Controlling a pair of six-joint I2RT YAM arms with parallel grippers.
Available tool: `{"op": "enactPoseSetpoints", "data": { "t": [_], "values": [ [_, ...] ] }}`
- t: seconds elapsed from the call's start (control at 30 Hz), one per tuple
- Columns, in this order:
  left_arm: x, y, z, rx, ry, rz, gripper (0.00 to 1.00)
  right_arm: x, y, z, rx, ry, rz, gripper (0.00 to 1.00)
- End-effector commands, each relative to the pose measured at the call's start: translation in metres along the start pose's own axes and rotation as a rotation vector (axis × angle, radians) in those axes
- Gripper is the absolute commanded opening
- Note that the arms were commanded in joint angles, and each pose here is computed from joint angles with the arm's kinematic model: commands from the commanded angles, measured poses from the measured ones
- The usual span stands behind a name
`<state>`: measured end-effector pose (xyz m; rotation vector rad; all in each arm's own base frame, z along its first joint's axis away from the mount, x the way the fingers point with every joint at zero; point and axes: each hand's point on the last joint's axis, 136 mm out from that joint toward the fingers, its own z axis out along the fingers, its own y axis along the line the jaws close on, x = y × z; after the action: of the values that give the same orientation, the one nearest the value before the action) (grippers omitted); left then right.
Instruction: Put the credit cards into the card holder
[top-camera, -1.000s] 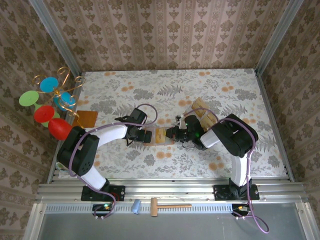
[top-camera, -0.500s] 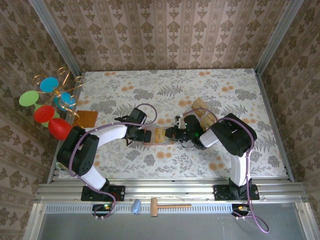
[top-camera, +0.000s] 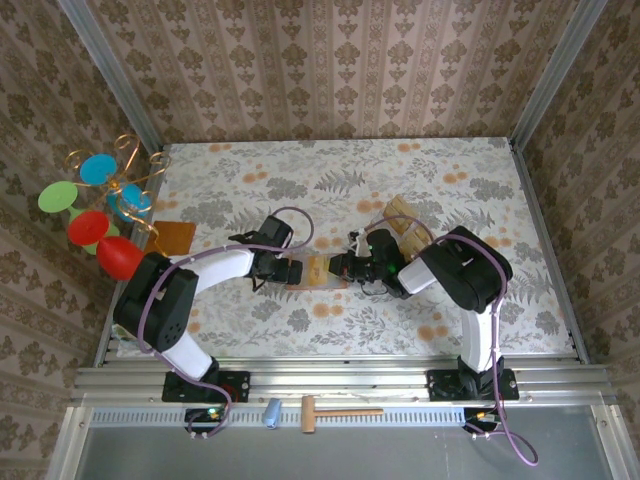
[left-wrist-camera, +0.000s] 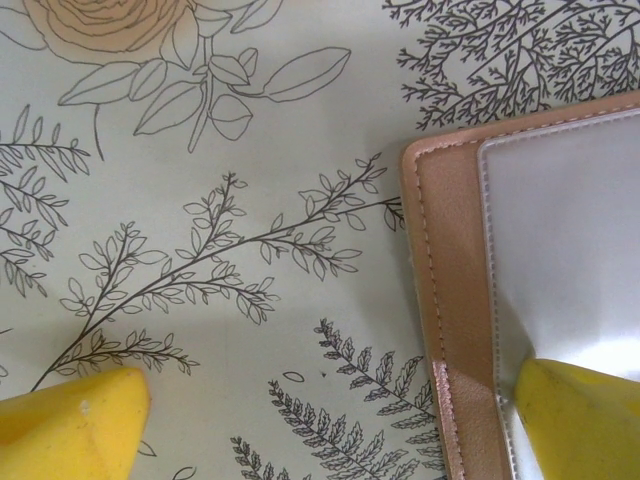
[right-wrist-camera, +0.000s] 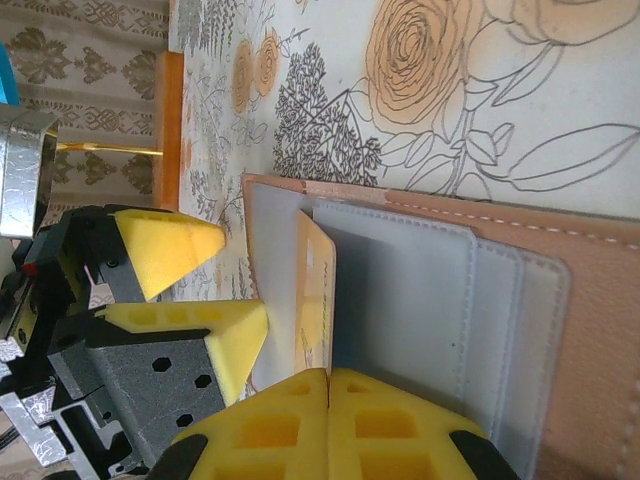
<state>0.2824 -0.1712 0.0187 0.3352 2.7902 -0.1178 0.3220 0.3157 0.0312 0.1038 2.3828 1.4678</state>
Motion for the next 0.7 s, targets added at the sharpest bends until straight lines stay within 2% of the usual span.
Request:
{"op": "enactPoseSetpoints", "data": {
  "t": [0.0, 0.07, 0.23, 0.3, 0.53, 0.67],
  "values": [
    [0.028, 0.019, 0.014, -0.077, 0.095, 0.003, 0.95, 0.019, -0.024, 0.006, 0.078, 0.064, 0.039, 0.0],
    [0.028, 0.019, 0.014, -0.077, 0.095, 0.004, 0.95, 0.018, -0.024, 0.005, 0.082, 0.061, 0.039, 0.02],
    [0.028, 0.019, 0.014, -0.074, 0.093, 0.0, 0.95, 0.015, -0.019, -0.001, 0.109, 0.051, 0.019, 0.31],
    [0.027, 0.018, 0.013, -0.071, 0.091, 0.0, 0.95, 0.013, -0.016, -0.004, 0.123, 0.048, 0.007, 0.38],
    [0.027, 0.018, 0.013, -0.068, 0.085, -0.006, 0.95, 0.005, -0.006, -0.016, 0.187, 0.042, -0.044, 0.59],
    [0.027, 0.018, 0.013, -0.061, 0.079, -0.012, 0.95, -0.001, 0.003, -0.022, 0.212, 0.045, -0.08, 0.63]
  ]
}}
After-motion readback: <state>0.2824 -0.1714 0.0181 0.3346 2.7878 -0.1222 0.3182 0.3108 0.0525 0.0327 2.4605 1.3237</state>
